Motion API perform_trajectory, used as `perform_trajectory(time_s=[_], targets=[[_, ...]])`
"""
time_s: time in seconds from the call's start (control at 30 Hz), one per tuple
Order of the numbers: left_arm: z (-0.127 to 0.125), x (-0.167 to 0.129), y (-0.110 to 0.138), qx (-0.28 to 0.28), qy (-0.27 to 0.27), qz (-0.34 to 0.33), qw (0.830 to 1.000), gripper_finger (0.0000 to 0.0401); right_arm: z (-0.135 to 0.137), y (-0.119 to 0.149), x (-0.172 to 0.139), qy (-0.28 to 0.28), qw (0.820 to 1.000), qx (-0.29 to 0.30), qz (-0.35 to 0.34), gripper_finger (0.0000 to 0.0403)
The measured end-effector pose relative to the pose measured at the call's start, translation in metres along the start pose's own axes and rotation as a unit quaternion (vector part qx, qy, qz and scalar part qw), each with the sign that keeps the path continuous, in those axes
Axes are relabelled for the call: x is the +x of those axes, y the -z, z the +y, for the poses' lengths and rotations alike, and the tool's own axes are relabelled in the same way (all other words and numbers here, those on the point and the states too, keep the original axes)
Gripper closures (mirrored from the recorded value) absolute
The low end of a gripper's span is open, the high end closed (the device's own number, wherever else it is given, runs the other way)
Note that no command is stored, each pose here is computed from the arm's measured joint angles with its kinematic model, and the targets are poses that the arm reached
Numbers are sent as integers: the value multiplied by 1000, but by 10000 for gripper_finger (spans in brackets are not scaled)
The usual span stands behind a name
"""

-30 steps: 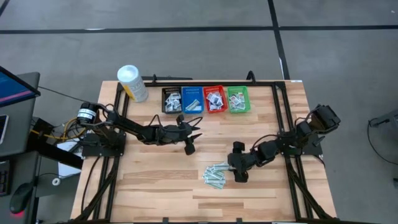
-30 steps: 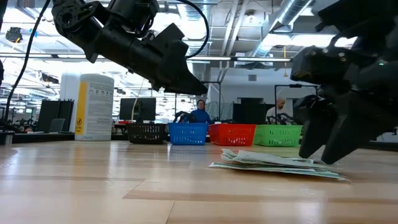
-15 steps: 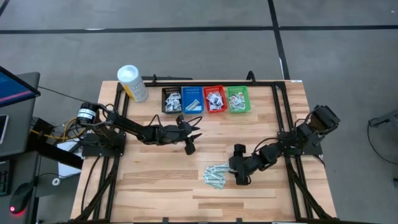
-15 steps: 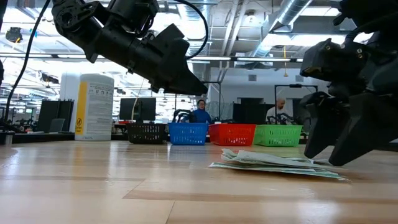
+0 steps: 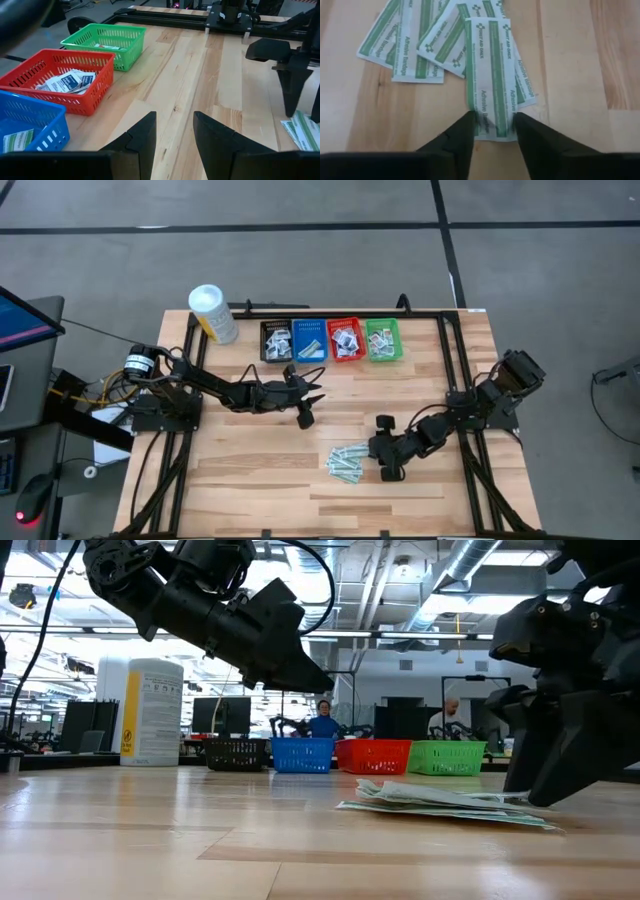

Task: Pick & Place First Aid Supplies
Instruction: Put the green pad into the blue bin

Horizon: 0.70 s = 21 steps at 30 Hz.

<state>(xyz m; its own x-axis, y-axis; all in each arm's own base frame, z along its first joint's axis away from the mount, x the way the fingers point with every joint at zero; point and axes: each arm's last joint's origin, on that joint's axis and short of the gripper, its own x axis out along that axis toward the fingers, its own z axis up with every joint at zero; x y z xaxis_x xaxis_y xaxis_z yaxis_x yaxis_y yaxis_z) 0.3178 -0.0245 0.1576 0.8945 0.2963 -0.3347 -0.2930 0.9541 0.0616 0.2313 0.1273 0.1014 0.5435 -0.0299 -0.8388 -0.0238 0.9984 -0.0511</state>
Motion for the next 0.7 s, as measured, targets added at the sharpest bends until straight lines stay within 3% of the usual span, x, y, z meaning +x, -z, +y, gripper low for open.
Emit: perform_trajectory(time_s=[0.27,0.7], targets=[[0,0,0,0,0,0,1000,270,1,-1,0,-3,1000,-3,-8,309],[0,0,0,0,0,0,1000,270,-2,-6,-12,-10,1000,1,-28,316]])
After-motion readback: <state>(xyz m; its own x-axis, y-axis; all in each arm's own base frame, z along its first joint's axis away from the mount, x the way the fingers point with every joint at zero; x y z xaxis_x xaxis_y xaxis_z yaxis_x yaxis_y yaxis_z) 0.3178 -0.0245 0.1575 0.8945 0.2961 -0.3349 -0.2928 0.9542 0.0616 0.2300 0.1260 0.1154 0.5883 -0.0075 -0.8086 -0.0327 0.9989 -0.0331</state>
